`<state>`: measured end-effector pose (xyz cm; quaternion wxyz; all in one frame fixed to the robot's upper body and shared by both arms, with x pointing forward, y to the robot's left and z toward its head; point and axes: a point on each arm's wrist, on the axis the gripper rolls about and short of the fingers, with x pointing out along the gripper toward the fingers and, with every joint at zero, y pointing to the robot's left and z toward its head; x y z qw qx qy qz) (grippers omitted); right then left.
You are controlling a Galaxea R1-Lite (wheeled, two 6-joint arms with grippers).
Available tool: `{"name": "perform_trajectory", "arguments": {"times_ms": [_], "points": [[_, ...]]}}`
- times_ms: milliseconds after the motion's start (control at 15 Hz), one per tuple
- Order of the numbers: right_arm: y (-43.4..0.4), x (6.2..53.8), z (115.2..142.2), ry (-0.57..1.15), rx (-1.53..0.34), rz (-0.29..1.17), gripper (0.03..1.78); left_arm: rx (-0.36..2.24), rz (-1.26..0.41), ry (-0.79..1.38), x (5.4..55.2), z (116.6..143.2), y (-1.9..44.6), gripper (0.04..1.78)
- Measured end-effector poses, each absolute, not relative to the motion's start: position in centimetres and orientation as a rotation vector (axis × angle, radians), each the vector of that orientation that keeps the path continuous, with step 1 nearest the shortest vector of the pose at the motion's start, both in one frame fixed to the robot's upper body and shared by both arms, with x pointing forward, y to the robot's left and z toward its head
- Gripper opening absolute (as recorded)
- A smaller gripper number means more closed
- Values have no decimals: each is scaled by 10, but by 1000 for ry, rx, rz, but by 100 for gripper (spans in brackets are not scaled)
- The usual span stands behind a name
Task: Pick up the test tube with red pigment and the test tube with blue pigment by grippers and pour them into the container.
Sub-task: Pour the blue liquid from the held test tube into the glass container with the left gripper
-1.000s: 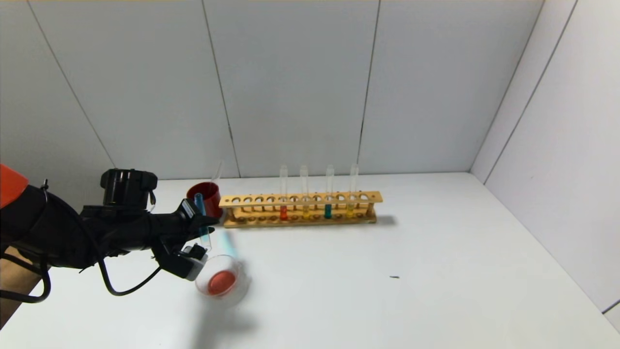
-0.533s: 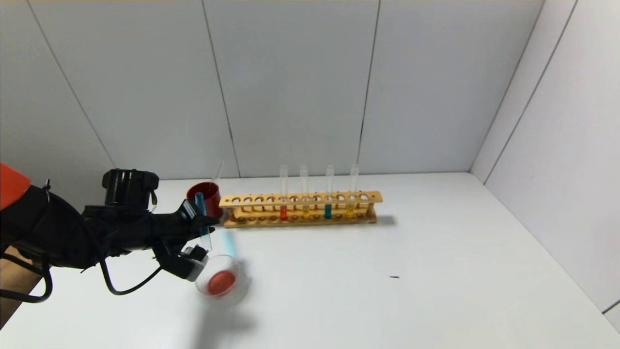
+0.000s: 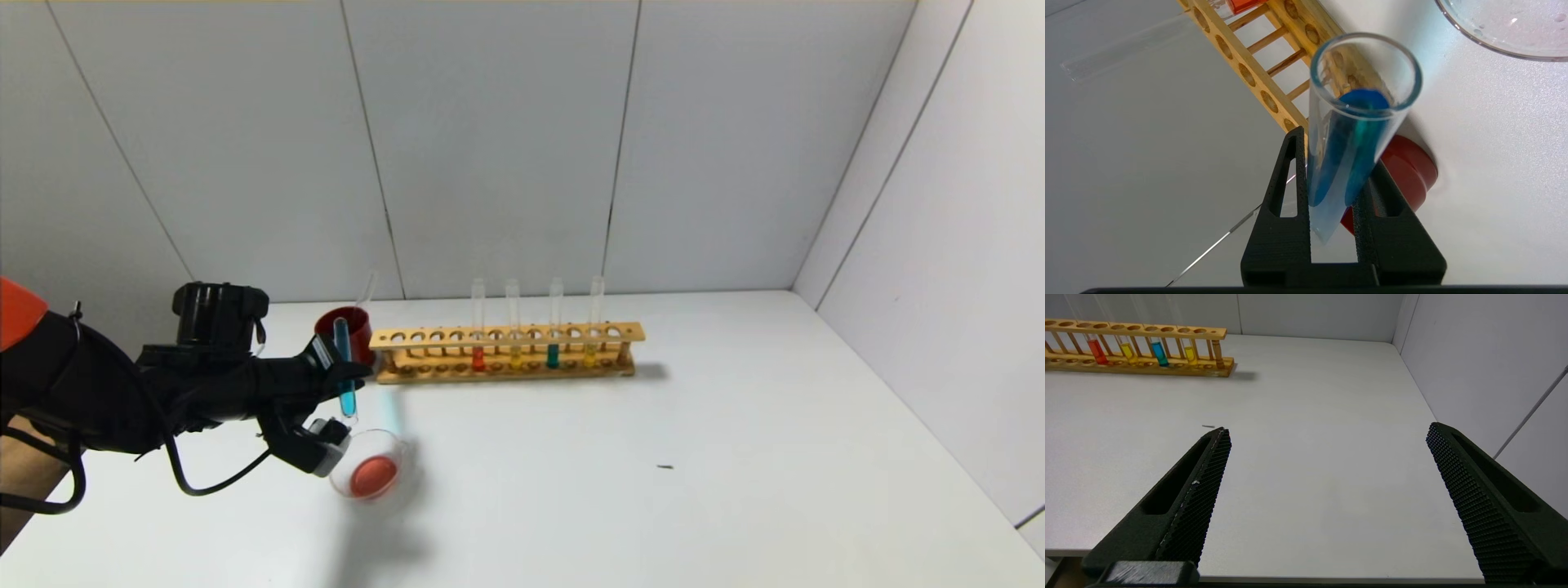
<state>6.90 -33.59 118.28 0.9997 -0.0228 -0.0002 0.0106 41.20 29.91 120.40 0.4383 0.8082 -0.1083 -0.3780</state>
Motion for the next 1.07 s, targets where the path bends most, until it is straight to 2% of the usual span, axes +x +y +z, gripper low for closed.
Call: {"name": "perform_trajectory", "arguments": {"times_ms": [1067], "points": [[-336,69,1183,0,-46,20,175,2082,-916,-290,412,1210,299,34]]}}
